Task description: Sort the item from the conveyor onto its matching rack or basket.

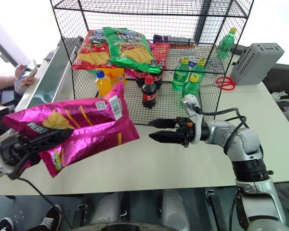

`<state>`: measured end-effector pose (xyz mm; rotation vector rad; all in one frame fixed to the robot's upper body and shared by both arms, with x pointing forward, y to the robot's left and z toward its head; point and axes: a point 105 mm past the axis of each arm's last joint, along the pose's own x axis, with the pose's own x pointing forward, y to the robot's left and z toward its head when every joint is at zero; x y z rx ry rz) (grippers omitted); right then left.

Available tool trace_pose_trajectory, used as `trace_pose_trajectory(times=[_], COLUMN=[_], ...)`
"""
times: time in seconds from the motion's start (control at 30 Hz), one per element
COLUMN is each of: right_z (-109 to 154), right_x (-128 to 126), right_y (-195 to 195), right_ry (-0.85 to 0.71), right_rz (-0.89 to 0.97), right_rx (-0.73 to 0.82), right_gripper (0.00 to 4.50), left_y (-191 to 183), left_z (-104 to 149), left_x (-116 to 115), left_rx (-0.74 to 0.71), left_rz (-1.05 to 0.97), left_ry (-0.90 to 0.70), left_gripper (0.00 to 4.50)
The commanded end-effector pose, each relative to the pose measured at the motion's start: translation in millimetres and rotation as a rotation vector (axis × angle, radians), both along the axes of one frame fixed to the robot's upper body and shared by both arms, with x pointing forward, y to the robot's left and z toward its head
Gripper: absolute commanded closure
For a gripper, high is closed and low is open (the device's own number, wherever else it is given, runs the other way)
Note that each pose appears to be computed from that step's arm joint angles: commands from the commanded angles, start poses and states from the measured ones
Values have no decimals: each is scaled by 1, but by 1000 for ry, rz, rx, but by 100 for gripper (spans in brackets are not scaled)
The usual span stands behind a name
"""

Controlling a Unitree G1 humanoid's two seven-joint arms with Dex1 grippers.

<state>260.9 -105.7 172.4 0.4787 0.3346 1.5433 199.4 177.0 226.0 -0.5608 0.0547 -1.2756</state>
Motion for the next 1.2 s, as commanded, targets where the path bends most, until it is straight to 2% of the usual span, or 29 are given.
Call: trace_pose_trajectory(times=[0.03, 0.13, 0.27, 0.53, 0.63, 0.87, 0.93, 1.03, 1.2], right_z=[21, 26, 29, 20, 20, 16, 16, 14, 16], right_x=[-14, -16, -20, -31, -27, -26, -23, -17, -11], right_y=[6, 16, 27, 35, 35, 37, 36, 30, 7], right_ry=[-31, -24, -35, 6, 16, -11, -20, -52, -125], right_rz=[64, 69, 86, 151, 145, 151, 137, 85, -39], right_rx=[28, 57, 69, 9, 4, -20, -17, -27, -49], right_gripper=[0, 0, 0, 0, 86, 427, 432, 432, 432], left_y=[-9, -17, -26, -31, -33, -32, -31, -27, -20], left_z=[-5, -6, -11, -10, -12, -16, -20, -17, -22], left_x=[6, 15, 23, 33, 33, 37, 42, 47, 45], left_rx=[-75, -113, -82, -91, -73, -42, -26, -41, 0], left_rz=[-123, -170, -193, -195, -193, -160, -126, -95, -80], left_ry=[52, 64, 44, 21, 13, 4, 15, 22, 39], left_gripper=[445, 445, 445, 445, 450, 450, 450, 357, 110])
